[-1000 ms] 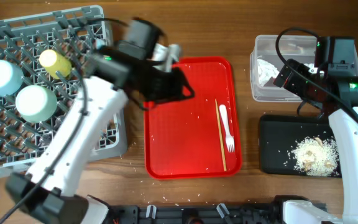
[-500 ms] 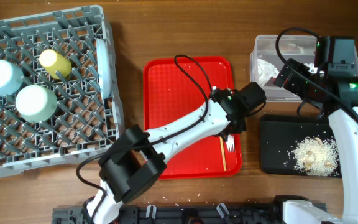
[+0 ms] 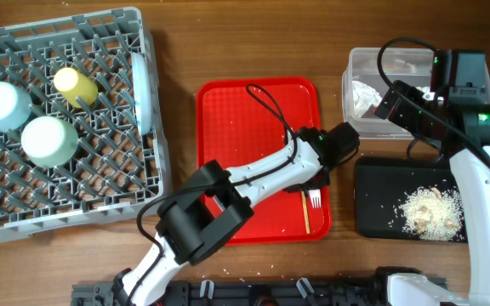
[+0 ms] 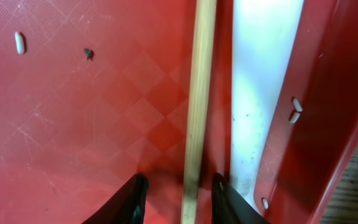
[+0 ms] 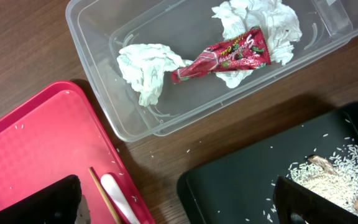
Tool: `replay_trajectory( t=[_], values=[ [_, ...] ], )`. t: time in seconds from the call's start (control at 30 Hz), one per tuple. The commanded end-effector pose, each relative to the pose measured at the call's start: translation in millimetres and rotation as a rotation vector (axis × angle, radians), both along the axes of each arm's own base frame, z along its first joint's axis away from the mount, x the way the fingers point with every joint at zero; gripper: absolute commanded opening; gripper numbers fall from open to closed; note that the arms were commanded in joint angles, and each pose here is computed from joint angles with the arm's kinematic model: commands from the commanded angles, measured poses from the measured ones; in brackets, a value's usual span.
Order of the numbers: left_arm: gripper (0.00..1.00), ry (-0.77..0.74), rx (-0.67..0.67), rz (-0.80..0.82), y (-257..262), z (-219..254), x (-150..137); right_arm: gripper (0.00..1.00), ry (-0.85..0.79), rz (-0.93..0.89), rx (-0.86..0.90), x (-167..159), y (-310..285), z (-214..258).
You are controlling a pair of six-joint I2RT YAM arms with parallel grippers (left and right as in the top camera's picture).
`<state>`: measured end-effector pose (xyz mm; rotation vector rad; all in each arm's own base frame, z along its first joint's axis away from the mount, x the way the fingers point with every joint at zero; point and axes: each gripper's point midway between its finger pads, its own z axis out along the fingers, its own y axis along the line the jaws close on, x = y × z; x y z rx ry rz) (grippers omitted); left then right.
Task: Sort waste into correct bins and load items into the dishwasher rack
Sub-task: 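Grasp the chopsticks and drop them into the rack, then reach the left gripper to the white plastic fork and grasp it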
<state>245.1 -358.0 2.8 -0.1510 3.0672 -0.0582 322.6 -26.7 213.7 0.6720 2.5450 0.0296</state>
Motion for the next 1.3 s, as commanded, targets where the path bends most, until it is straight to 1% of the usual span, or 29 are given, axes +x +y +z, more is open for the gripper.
replay_trajectory(
  t=[0.0, 0.1, 0.13, 0.23, 0.33, 0.43, 0.53, 0.6, 0.67, 0.77, 0.8, 0.87, 0.9, 0.93, 1.03, 1.07, 1.13, 1.23, 1.27],
  values=[
    [0.31, 0.006, 0.039, 0.005, 2.7, -16.3, -3.2, 1.0, -0.023, 0.007, -0.009, 1.0, -1.4, 8.0],
    [0.05, 0.021, 0.061, -0.001, 4.7, -25.5, -7.4, 1.0, -0.023, 0.007, -0.009, 1.0, -1.4, 8.0],
    [0.04, 0.021, 0.062, -0.001, 4.8, -25.4, -7.4, 1.0, -0.023, 0.007, -0.009, 1.0, -1.4, 8.0],
    [0.04, 0.032, 0.045, -0.055, 4.1, -18.0, -7.8, 1.0, -0.023, 0.007, -0.009, 1.0, -1.4, 8.0],
    [0.04, 0.018, 0.026, -0.074, 15.5, 14.7, 0.3, 1.0, -0.023, 0.006, -0.009, 1.0, -1.4, 8.0],
    [0.04, -0.026, -0.021, -0.062, 37.9, 64.9, 19.4, 1.0, -0.023, 0.007, -0.009, 1.0, -1.4, 8.0],
    [0.04, -0.085, -0.069, -0.054, 70.8, 117.2, 37.5, 1.0, -0.023, 0.006, -0.009, 1.0, -1.4, 8.0],
    [0.04, -0.14, -0.084, -0.129, 93.6, 146.7, 48.3, 1.0, -0.023, 0.007, -0.009, 1.0, -1.4, 8.0],
    [0.04, -0.198, -0.079, -0.174, 120.7, 172.3, 58.6, 1.0, -0.023, 0.007, -0.009, 1.0, -1.4, 8.0],
    [0.04, -0.361, -0.097, -0.073, 198.0, 233.1, 84.1, 1.0, -0.023, 0.007, -0.009, 1.0, -1.4, 8.0],
    [0.04, -0.435, -0.087, -0.042, 231.5, 254.7, 92.6, 1.0, -0.023, 0.007, -0.009, 1.0, -1.4, 8.0],
    [0.04, -0.526, -0.036, -0.006, 286.4, 278.4, 102.0, 1.0, -0.023, 0.007, -0.009, 1.0, -1.4, 8.0],
    [0.04, -0.546, 0.009, 0.016, 318.7, 283.6, 105.0, 1.0, -0.023, 0.006, -0.009, 1.0, -1.4, 8.0],
    [0.04, -0.546, 0.037, 0.039, 339.2, 283.5, 106.6, 1.0, -0.023, 0.007, -0.009, 1.0, -1.4, 8.0],
    [0.04, -0.513, 0.106, 0.068, 384.6, 272.6, 113.5, 1.0, -0.023, 0.007, -0.009, 1.0, -1.4, 8.0],
    [0.04, -0.498, 0.114, 0.107, 400.6, 264.1, 121.2, 1.0, -0.023, 0.007, -0.009, 1.0, -1.4, 8.0],
    [0.04, -0.495, 0.125, 0.135, 416.8, 251.9, 138.0, 1.0, -0.023, 0.007, -0.009, 1.0, -1.4, 8.0],
    [0.04, -0.483, 0.146, 0.084, 427.8, 229.4, 163.9, 1.0, -0.023, 0.006, -0.009, 1.0, -1.4, 8.0],
    [0.04, -0.455, 0.159, 0.035, 429.2, 215.0, 171.6, 1.0, -0.023, 0.007, -0.009, 1.0, -1.4, 8.0]
  ],
)
